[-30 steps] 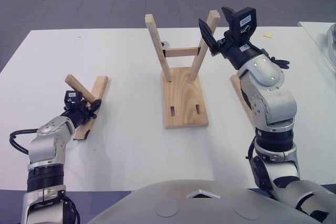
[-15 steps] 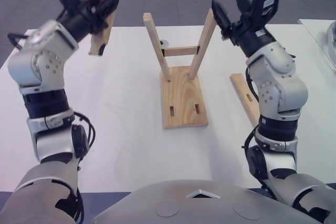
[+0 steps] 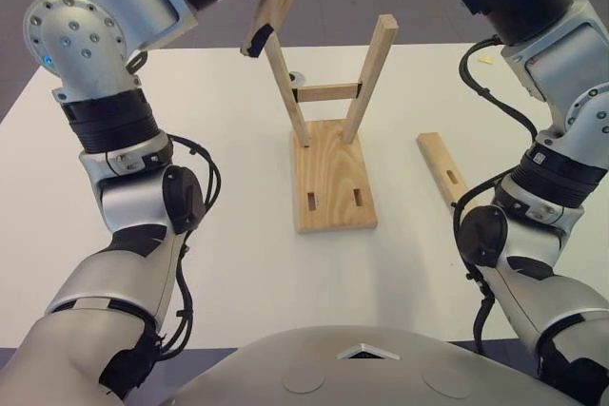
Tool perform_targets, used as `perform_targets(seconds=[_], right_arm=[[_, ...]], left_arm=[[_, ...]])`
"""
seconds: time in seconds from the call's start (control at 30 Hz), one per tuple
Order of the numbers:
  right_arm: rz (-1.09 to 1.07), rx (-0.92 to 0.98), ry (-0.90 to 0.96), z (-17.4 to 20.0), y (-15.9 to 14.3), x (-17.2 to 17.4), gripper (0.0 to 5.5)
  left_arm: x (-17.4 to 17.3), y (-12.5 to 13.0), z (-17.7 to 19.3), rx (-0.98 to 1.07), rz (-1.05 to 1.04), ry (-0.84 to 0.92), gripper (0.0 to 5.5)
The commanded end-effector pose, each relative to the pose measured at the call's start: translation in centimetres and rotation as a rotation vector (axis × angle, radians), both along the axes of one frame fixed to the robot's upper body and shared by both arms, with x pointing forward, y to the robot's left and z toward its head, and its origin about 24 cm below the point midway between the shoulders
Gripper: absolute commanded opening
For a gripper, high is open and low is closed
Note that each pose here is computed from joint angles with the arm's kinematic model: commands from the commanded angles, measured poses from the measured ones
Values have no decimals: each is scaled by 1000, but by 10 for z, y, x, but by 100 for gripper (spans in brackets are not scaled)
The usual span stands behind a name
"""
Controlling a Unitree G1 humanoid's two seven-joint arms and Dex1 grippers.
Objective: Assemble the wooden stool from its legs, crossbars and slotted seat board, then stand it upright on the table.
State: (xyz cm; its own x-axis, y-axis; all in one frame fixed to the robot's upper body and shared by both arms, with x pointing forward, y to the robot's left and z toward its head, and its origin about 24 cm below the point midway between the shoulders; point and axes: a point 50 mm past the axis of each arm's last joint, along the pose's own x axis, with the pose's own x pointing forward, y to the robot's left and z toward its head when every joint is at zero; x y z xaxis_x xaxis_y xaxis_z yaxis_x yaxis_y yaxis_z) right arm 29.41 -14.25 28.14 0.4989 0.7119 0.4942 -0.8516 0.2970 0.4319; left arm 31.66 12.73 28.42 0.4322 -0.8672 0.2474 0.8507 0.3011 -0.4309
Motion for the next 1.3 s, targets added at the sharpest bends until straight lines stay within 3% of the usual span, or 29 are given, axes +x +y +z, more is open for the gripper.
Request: perform_targets(seconds=[0.03, 0.13, 0.23, 0.47, 0.7, 1.3], right_arm=[[0, 15, 44, 6, -3, 7, 487], [3, 67, 98, 2, -9, 14, 538], [44, 111, 149, -3, -12, 15, 540], [312, 188, 125, -1, 0, -4, 540], [350, 194, 165, -3, 3, -2, 540], [334, 216, 195, -4, 5, 1, 223]], left_arm=[[-10, 0, -5, -17, -62, 2, 205], [-15, -5, -2, -31, -111, 2, 205], [-18, -14, 15, -48, -159, -3, 205], [-24, -24, 8, -66, -219, 63, 205], [-31, -41, 6, -97, -302, 119, 205], [-35, -37, -4, -49, -282, 179, 205]])
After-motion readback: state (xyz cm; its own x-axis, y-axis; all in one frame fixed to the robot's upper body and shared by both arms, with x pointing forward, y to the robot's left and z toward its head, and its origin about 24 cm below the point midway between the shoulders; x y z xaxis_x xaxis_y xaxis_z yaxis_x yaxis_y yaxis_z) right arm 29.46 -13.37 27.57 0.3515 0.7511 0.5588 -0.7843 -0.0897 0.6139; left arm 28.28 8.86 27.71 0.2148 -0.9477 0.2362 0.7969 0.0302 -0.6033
